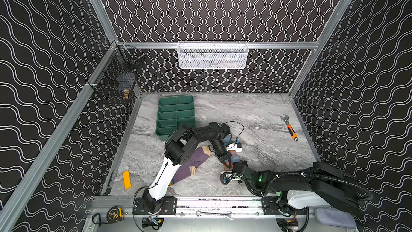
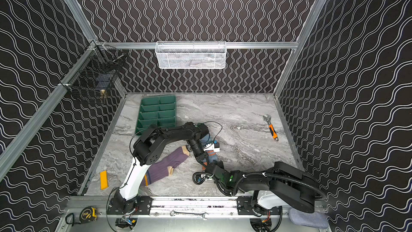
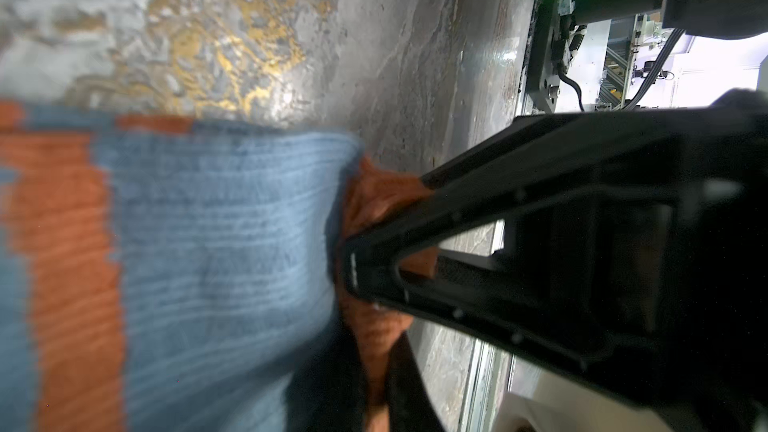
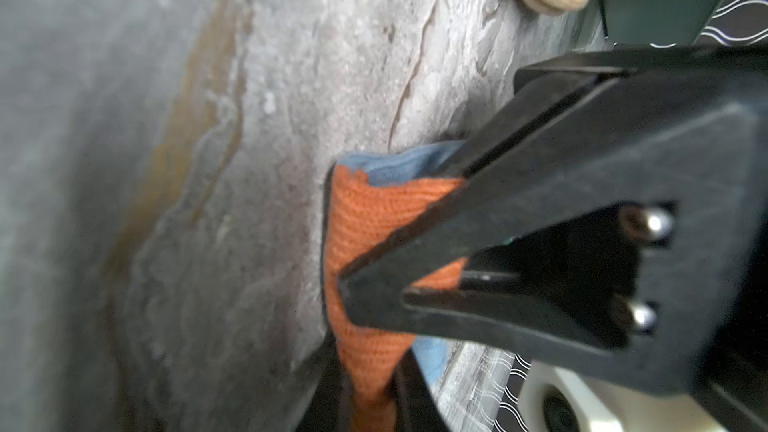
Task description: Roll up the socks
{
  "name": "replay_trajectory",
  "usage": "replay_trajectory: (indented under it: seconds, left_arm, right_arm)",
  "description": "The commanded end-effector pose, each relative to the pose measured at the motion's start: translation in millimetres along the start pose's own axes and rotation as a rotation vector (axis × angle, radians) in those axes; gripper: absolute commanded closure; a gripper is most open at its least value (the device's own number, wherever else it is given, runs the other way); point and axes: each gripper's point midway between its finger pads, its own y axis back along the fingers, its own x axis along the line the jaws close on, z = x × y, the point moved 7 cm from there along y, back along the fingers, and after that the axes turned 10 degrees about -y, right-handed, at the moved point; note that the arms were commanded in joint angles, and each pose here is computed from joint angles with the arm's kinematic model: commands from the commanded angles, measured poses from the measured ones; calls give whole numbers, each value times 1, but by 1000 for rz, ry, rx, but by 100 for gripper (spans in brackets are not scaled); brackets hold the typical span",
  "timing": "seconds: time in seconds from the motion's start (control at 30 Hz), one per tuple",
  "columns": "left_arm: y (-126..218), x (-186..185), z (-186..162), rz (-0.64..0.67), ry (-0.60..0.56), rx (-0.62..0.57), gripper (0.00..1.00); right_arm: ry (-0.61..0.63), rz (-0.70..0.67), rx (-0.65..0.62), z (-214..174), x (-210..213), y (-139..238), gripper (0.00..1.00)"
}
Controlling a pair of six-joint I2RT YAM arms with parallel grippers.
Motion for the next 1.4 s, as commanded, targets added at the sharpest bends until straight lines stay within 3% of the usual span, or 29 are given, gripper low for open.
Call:
replay_trajectory:
  seconds: [0.0, 0.13, 0.27, 0.37, 0.6, 0.73, 0.83, 0.97, 1.03, 1.1, 1.2, 1.27, 1.37]
  left_arm:
    - [-4, 36, -28, 284, 25, 220, 100]
    - [-2, 35, -27, 290, 19, 211, 98]
    - [5, 27, -21, 304, -14, 157, 73]
    - [18, 17, -16, 362, -58, 107, 60]
    - [74, -17, 1, 590, -157, -28, 53]
    - [131, -39, 5, 859, -172, -179, 50]
    - [186, -64, -2, 1166, -159, -294, 52]
    - [263, -128, -32, 1602, -125, -500, 51]
    - [286, -167, -49, 1695, -181, -603, 47]
    - [293, -202, -63, 1694, -317, -667, 48]
    - [284, -248, -79, 1570, -587, -707, 49]
    - [266, -272, -88, 1400, -787, -673, 49]
    - [240, -281, -98, 1209, -923, -601, 49]
  right_arm:
    - [51, 206, 32, -13, 32, -1, 96]
    - [41, 245, 49, -14, 34, 2, 100]
    - [23, 294, 61, -18, 37, 9, 100]
    - [7, 312, 50, -20, 40, 13, 100]
    - [-80, 448, 64, -12, 43, 22, 100]
    - [-124, 533, 90, -7, 46, 24, 100]
    - [-178, 589, 84, -1, 43, 26, 100]
    - [-264, 707, 108, 6, 35, 31, 100]
    - [-305, 764, 123, 11, 31, 31, 100]
    - [-349, 822, 135, 16, 26, 30, 100]
    - [-419, 887, 153, 21, 15, 26, 100]
    - [-463, 937, 164, 24, 9, 23, 100]
    - [-514, 985, 183, 23, 3, 17, 100]
